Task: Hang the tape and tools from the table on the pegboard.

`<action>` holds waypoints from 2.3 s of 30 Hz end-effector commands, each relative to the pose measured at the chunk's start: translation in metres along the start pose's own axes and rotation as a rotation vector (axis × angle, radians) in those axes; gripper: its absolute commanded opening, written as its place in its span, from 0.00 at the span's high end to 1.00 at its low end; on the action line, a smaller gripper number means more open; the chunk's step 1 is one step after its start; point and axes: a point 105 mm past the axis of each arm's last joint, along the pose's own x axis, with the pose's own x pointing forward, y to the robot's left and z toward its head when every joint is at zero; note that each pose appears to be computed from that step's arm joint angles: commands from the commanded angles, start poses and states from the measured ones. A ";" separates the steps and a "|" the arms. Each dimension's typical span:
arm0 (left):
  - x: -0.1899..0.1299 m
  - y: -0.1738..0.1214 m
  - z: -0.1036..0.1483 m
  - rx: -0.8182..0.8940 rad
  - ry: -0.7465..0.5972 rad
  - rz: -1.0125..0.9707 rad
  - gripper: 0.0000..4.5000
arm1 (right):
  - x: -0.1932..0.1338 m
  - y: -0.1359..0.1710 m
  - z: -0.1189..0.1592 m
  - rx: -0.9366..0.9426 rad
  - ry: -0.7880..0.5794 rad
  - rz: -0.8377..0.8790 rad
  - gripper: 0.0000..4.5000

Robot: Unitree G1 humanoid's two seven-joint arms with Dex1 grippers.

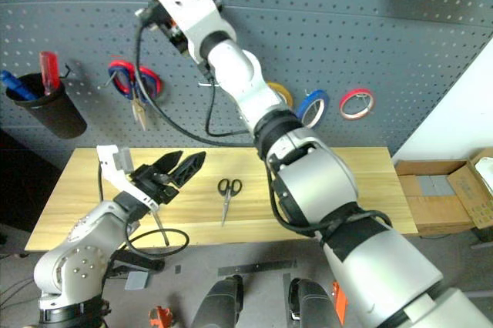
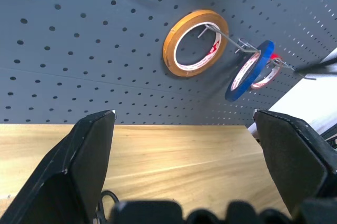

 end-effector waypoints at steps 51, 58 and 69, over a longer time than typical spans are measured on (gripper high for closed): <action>-0.025 -0.024 0.001 -0.035 0.024 0.014 0.00 | 0.007 -0.026 0.035 0.013 -0.109 -0.161 0.33; -0.027 -0.024 0.000 -0.034 0.029 0.015 0.00 | 0.006 -0.033 0.044 0.008 -0.142 -0.208 0.33; -0.026 -0.024 0.002 -0.026 0.024 0.013 0.00 | 0.005 -0.023 0.036 0.020 -0.131 -0.195 0.33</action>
